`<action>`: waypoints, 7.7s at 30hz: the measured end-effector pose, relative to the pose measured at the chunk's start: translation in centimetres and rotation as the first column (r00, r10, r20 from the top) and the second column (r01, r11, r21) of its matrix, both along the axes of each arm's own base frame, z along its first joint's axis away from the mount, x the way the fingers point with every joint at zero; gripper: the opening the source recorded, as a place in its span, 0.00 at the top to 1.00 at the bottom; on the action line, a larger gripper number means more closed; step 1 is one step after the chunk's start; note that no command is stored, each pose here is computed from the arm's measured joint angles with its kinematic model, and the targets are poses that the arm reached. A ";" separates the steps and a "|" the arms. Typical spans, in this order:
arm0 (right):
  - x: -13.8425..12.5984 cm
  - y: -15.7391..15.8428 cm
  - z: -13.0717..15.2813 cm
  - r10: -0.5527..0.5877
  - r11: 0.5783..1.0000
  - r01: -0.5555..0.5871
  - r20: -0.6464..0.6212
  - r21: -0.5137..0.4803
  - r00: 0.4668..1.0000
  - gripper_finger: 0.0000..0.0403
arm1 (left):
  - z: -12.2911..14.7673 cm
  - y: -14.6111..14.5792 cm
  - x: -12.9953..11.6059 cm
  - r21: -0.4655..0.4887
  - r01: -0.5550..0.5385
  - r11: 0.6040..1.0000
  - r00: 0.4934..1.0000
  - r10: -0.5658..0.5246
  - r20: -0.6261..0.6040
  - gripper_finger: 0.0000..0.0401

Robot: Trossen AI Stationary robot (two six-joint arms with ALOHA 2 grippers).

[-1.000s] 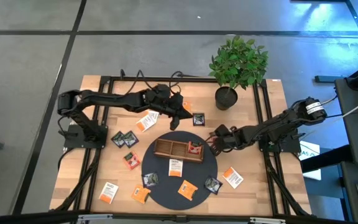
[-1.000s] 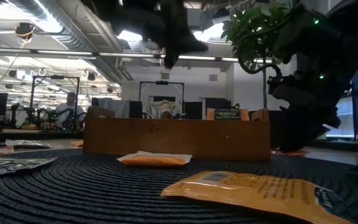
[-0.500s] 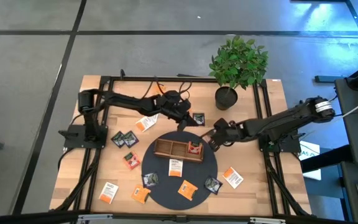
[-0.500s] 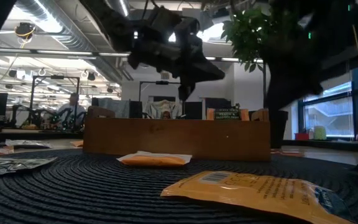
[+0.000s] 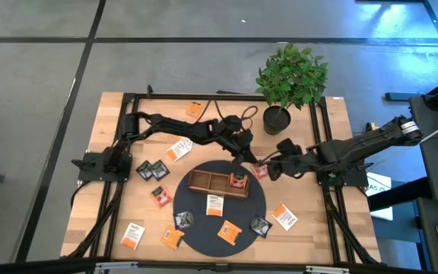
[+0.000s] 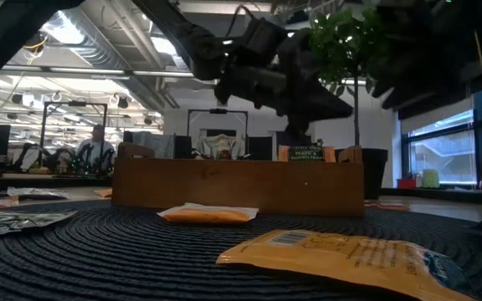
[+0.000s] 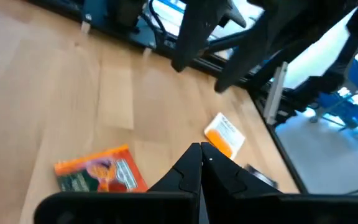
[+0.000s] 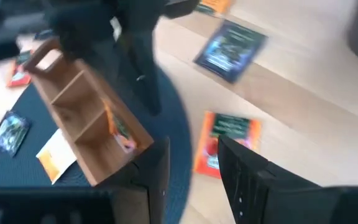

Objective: Pick & Place Tea
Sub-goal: Put the orange tea bag into the right section of the wooden organizer

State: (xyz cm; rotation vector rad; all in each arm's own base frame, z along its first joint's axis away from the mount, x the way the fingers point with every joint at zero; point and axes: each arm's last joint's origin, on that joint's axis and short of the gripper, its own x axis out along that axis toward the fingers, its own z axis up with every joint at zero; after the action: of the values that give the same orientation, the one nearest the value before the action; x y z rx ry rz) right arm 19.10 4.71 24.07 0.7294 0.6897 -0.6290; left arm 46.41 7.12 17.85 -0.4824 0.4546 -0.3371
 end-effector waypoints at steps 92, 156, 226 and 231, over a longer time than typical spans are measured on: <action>-1.2 -3.2 -12.2 -0.422 0.772 0.334 0.043 0.541 0.906 0.52 | -9.3 0.0 1.2 0.184 -0.160 0.970 0.945 0.204 -0.254 0.99; 0.5 -3.9 -12.9 -0.180 0.966 0.158 0.096 0.205 0.979 1.00 | -3.9 4.6 0.6 0.018 -0.245 0.969 0.964 0.246 -0.104 0.99; 2.4 -4.0 -10.6 0.010 0.996 0.003 0.135 -0.094 0.991 1.00 | -3.4 4.5 -1.1 0.070 -0.011 0.997 0.979 0.025 -0.204 0.65; 2.3 -4.0 -10.6 0.008 0.996 0.004 0.135 -0.093 0.991 1.00 | -3.4 3.6 -0.9 0.094 0.021 0.995 0.981 -0.003 -0.192 0.67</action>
State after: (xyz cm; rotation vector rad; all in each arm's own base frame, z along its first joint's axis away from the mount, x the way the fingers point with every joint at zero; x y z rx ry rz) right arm 21.45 0.67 13.48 0.6786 0.5326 -0.5998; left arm 45.49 10.75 14.46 -0.4206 0.6584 -0.2803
